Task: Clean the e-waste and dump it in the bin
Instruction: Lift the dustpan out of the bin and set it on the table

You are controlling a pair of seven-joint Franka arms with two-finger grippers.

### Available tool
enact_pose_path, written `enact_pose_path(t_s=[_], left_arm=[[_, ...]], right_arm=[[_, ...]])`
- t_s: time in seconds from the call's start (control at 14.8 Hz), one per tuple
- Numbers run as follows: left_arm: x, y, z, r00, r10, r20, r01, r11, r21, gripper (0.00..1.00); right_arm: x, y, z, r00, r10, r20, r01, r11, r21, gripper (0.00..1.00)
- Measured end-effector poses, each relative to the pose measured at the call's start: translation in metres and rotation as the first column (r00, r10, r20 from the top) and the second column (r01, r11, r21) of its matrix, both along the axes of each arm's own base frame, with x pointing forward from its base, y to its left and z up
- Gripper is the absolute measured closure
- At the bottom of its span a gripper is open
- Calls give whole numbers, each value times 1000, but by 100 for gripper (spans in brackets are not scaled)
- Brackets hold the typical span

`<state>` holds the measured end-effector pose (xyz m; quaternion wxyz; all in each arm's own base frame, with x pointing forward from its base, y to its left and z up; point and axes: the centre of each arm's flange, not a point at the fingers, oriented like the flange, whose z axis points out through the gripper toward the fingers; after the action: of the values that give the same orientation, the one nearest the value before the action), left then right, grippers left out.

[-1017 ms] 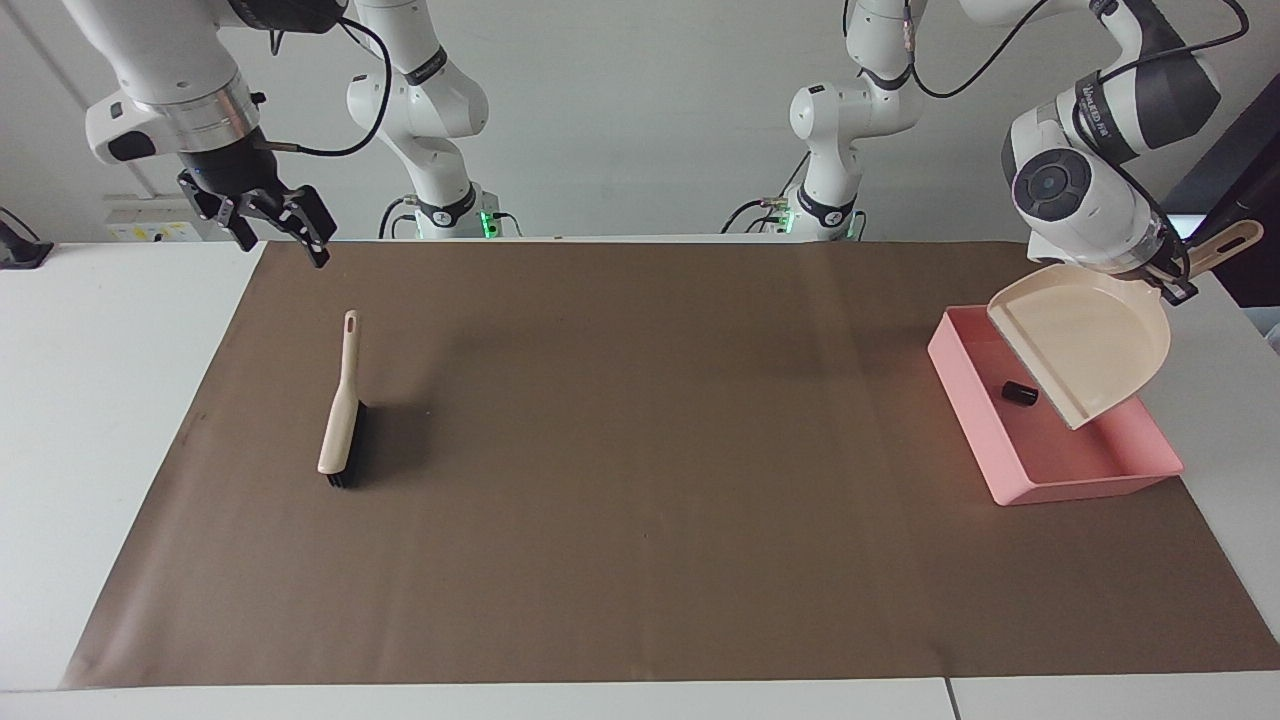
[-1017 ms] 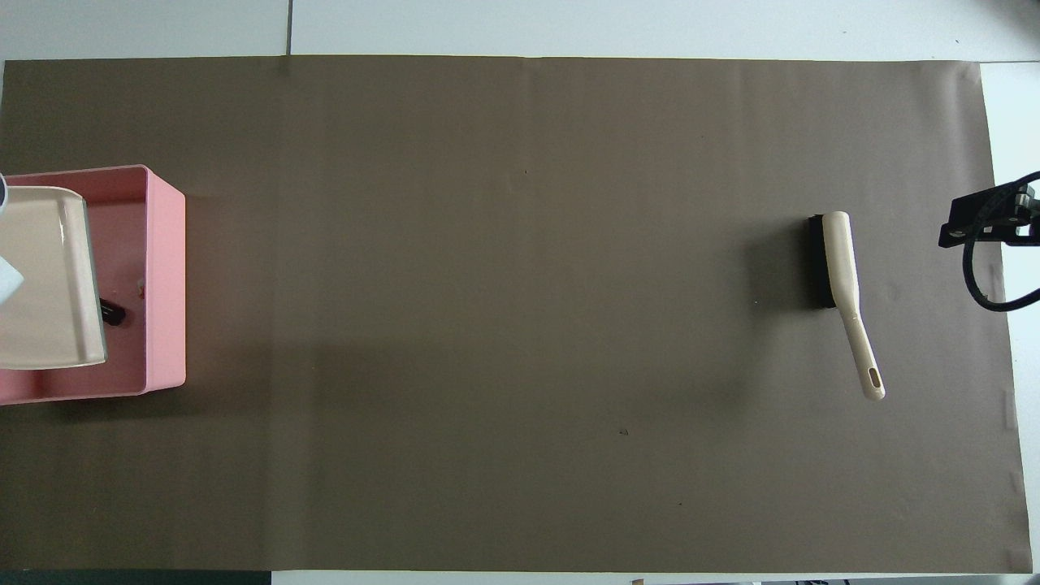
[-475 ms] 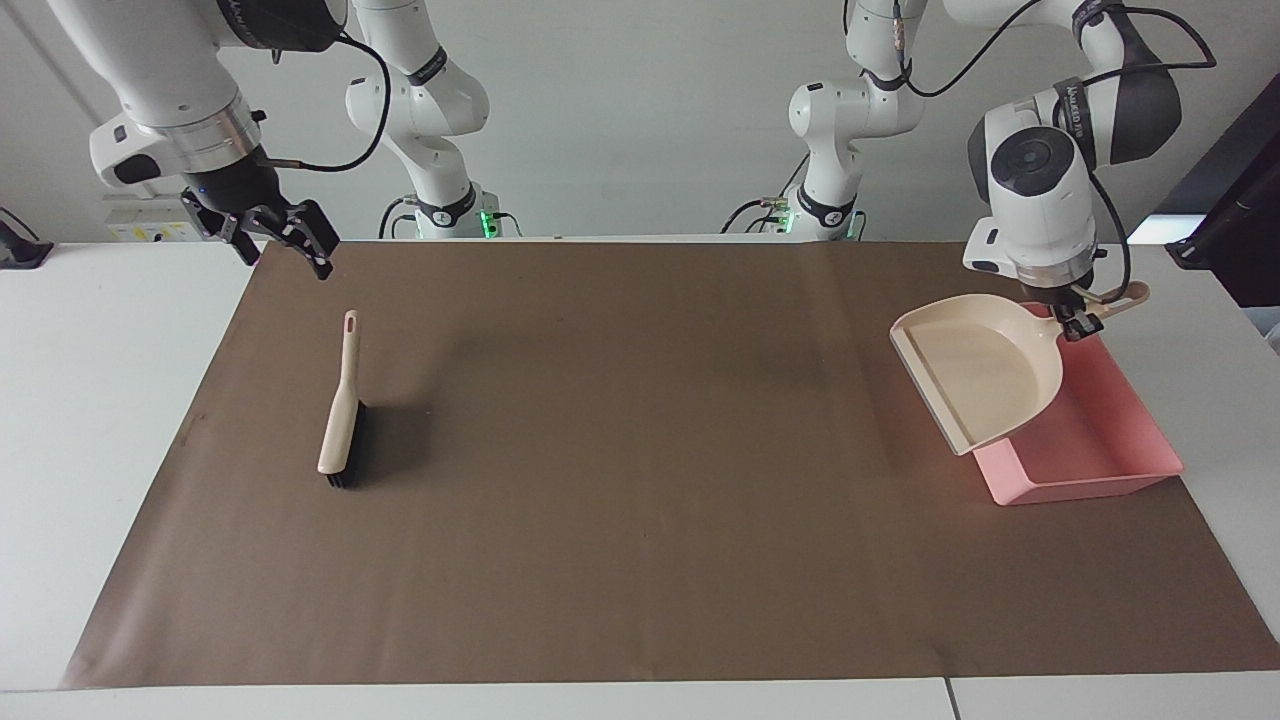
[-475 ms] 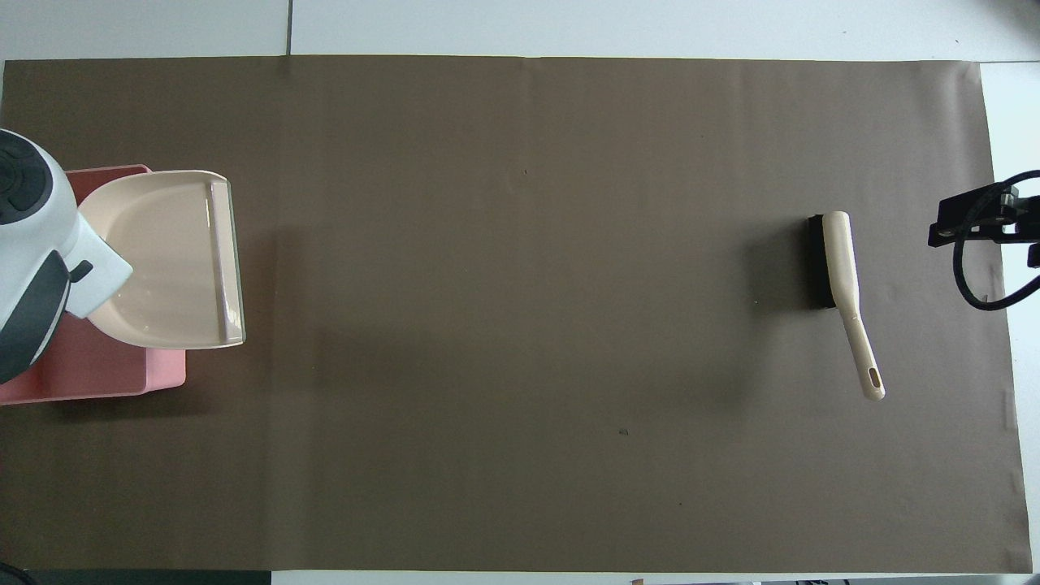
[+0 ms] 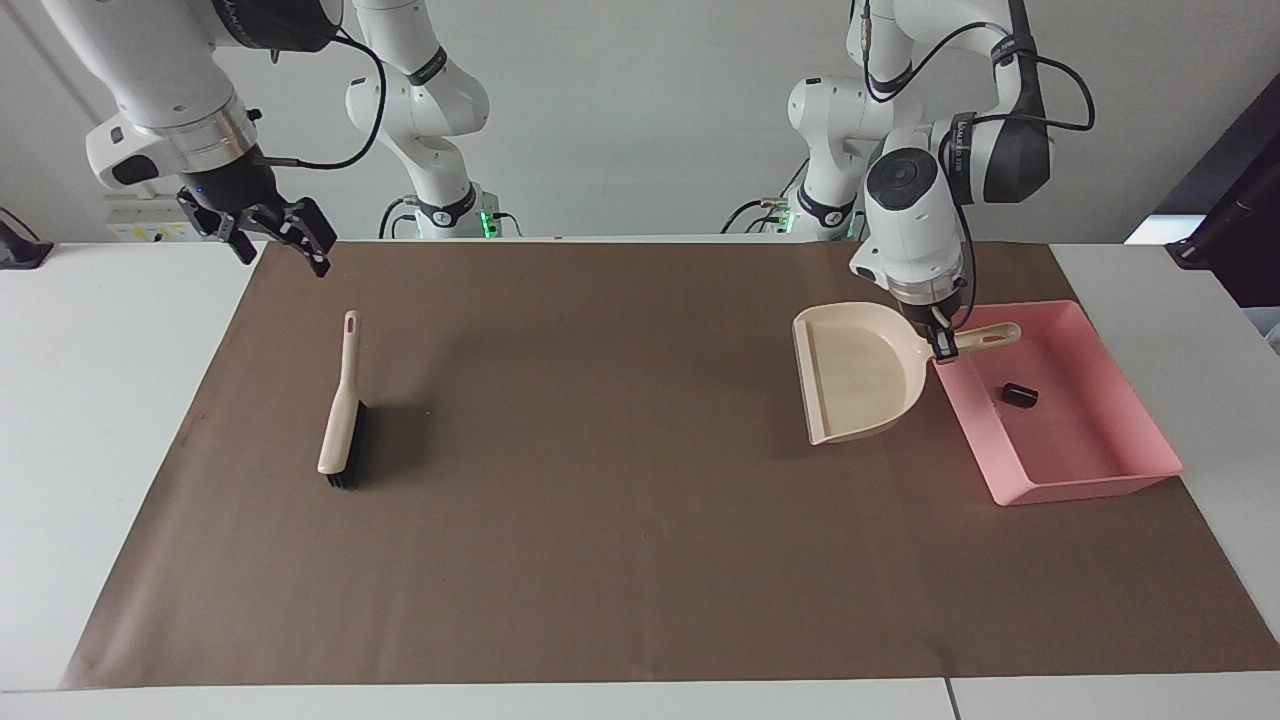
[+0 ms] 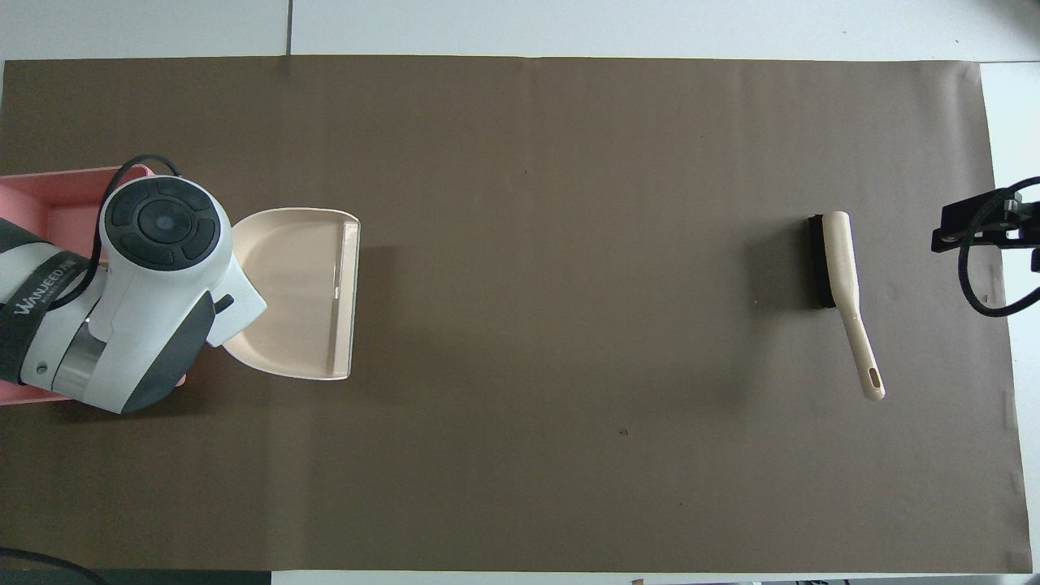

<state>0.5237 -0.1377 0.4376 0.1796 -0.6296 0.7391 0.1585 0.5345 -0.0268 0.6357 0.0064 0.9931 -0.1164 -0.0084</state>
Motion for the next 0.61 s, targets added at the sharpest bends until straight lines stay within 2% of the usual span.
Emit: enact_pose_path(t_s=[0.34, 0.61], left_arm=[[-12, -19, -46, 1000, -21, -12, 21, 999, -30, 67], [-22, -29, -66, 999, -49, -18, 48, 998, -44, 67]], right_arm=[[-1, 1, 2, 1000, 2, 3, -2, 1000, 1, 1], [-1, 3, 2, 1000, 5, 3, -5, 1000, 1, 1]])
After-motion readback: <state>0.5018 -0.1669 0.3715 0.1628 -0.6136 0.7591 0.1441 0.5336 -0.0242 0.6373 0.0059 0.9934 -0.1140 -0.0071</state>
